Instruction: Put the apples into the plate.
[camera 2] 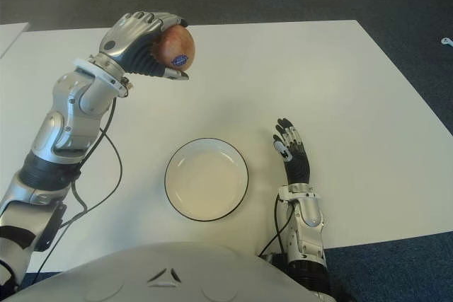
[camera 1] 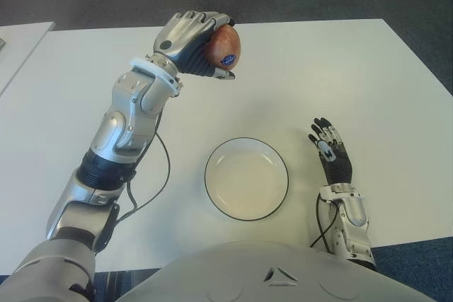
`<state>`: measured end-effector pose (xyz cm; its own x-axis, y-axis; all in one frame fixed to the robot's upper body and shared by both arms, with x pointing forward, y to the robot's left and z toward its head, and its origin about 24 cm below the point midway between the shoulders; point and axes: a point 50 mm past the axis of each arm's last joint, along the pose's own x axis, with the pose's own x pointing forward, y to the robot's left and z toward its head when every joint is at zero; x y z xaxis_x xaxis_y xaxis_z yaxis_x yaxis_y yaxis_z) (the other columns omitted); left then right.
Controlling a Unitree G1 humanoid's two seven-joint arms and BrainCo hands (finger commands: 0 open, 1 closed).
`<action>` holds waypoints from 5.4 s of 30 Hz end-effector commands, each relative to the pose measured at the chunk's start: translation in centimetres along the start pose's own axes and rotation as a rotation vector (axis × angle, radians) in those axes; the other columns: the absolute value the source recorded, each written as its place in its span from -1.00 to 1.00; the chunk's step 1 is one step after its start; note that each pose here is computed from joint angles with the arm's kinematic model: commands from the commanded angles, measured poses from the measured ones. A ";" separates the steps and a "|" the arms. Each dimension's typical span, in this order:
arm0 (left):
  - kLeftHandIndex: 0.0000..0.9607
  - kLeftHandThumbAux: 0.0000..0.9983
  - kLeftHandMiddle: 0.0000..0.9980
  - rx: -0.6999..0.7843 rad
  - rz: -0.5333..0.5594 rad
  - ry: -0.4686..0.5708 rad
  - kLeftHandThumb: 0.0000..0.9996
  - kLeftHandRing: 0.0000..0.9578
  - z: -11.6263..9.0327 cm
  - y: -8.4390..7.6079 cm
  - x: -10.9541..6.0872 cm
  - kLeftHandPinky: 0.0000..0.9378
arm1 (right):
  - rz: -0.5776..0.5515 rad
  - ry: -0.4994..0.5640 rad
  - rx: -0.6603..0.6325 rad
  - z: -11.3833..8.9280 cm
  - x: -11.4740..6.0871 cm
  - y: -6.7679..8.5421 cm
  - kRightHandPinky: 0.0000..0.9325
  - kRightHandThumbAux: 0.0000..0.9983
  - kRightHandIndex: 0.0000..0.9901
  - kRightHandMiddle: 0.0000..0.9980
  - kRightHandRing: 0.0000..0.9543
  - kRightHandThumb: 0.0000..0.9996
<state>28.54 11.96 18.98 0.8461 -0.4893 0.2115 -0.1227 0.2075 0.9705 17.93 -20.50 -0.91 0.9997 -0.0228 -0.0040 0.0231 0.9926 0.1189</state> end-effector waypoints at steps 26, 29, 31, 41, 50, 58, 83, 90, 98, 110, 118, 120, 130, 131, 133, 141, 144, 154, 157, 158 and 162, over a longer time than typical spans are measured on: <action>-0.08 0.39 0.73 0.041 -0.294 -0.586 0.46 0.82 13.0 -8.9 -9.6 0.87 | -0.007 0.065 -0.012 -1.4 -0.6 -0.5 -0.90 0.08 -0.78 -0.75 -0.87 -0.64; -0.08 0.39 0.74 0.028 -0.283 -0.562 0.46 0.83 12.9 -8.8 -9.4 0.87 | 0.002 0.074 -0.012 -1.5 -0.7 -0.6 -0.94 0.09 -0.80 -0.77 -0.88 -0.65; -0.08 0.40 0.74 0.017 -0.279 -0.550 0.45 0.83 12.9 -8.6 -9.3 0.86 | 0.007 0.074 -0.013 -1.5 -0.7 -0.6 -0.95 0.10 -0.81 -0.78 -0.89 -0.65; -0.08 0.40 0.71 0.016 -0.275 -0.543 0.43 0.81 12.8 -8.2 -9.3 0.85 | 0.005 0.076 -0.021 -1.5 -0.8 -0.6 -0.98 0.17 -0.83 -0.79 -0.89 -0.66; -0.08 0.40 0.71 0.038 -0.275 -0.531 0.43 0.82 12.5 -7.8 -9.2 0.87 | 0.003 0.080 -0.014 -1.5 -0.9 -0.6 -0.96 0.16 -0.84 -0.81 -0.91 -0.69; -0.08 0.41 0.71 0.079 -0.282 -0.531 0.42 0.81 12.3 -7.6 -9.1 0.84 | 0.002 0.080 -0.018 -1.5 -0.9 -0.7 -0.96 0.17 -0.84 -0.81 -0.91 -0.69; -0.08 0.40 0.70 0.212 -0.427 -0.460 0.44 0.76 10.4 -7.7 -8.7 0.79 | -0.013 0.062 0.003 -1.2 -1.0 -0.6 -0.93 0.04 -0.77 -0.74 -0.87 -0.57; -0.08 0.40 0.69 0.211 -0.450 -0.424 0.44 0.76 9.6 -9.1 -9.0 0.80 | -0.010 0.065 -0.004 -1.1 -1.0 -0.6 -0.94 0.02 -0.77 -0.73 -0.88 -0.57; -0.08 0.40 0.67 0.205 -0.429 -0.398 0.44 0.72 9.1 -9.9 -9.1 0.74 | -0.012 0.067 0.001 -1.1 -1.0 -0.6 -0.93 0.03 -0.78 -0.73 -0.87 -0.56; -0.08 0.40 0.63 0.185 -0.446 -0.378 0.45 0.69 8.4 -10.5 -9.1 0.73 | -0.013 0.070 0.011 -1.1 -1.0 -0.6 -0.91 0.01 -0.78 -0.72 -0.86 -0.55; -0.08 0.39 0.66 0.180 -0.412 -0.370 0.47 0.73 8.2 -10.7 -9.2 0.81 | -0.012 0.064 0.005 -1.0 -1.0 -0.6 -0.92 0.02 -0.77 -0.72 -0.86 -0.55; -0.08 0.39 0.66 0.179 -0.393 -0.366 0.47 0.73 8.2 -10.8 -9.2 0.80 | -0.014 0.065 0.006 -1.0 -1.0 -0.6 -0.92 0.02 -0.76 -0.71 -0.86 -0.55; -0.09 0.38 0.60 0.115 -0.323 -0.333 0.43 0.68 8.3 -10.9 -9.1 0.60 | -0.023 0.069 0.011 -1.1 -1.0 -0.6 -0.93 0.02 -0.77 -0.72 -0.86 -0.55; -0.10 0.39 0.52 0.103 -0.315 -0.327 0.42 0.58 8.3 -10.9 -9.1 0.47 | -0.023 0.068 0.011 -1.1 -1.0 -0.6 -0.93 0.03 -0.76 -0.72 -0.86 -0.55; -0.14 0.15 0.21 0.075 -0.305 -0.310 0.11 0.22 8.3 -11.0 -9.2 0.14 | -0.023 0.067 0.011 -1.0 -1.0 -0.6 -0.93 0.03 -0.76 -0.72 -0.86 -0.55; -0.89 -0.41 -0.90 0.060 -0.352 -0.301 -0.71 -0.91 8.5 -11.1 -9.2 -0.92 | -0.007 0.073 0.012 -1.0 -1.0 -0.5 -0.92 0.02 -0.75 -0.68 -0.84 -0.55; -0.97 -0.45 -0.97 0.047 -0.346 -0.301 -0.81 -0.97 8.6 -10.9 -9.1 -0.97 | -0.012 0.077 0.016 -1.0 -0.9 -0.5 -0.94 0.01 -0.75 -0.69 -0.85 -0.55; -1.00 -0.58 -1.00 0.089 -0.354 -0.324 -0.90 -1.00 8.5 -10.6 -9.1 -1.00 | -0.011 0.074 0.011 -1.0 -0.9 -0.5 -0.91 0.00 -0.75 -0.71 -0.86 -0.55; -1.00 -0.60 -1.00 0.093 -0.360 -0.324 -0.91 -1.00 8.5 -10.5 -9.1 -1.00 | -0.010 0.073 0.007 -1.0 -0.9 -0.4 -0.92 0.01 -0.76 -0.71 -0.86 -0.56; -1.00 -0.60 -1.00 0.093 -0.361 -0.323 -0.91 -1.00 8.5 -10.5 -9.1 -1.00 | -0.010 0.073 0.007 -1.0 -0.9 -0.4 -0.93 0.01 -0.76 -0.71 -0.86 -0.56; -1.00 -0.61 -1.00 0.101 -0.382 -0.317 -0.91 -1.00 8.5 -10.3 -9.1 -1.00 | -0.005 0.075 -0.004 -0.9 -0.9 -0.4 -0.92 0.00 -0.76 -0.70 -0.86 -0.57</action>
<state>17.68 6.87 8.15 0.6433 -0.7577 -0.1094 0.0805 -0.0752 0.9939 17.57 -20.90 -0.93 0.9998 -0.0176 -0.0118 0.0188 0.9940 0.1075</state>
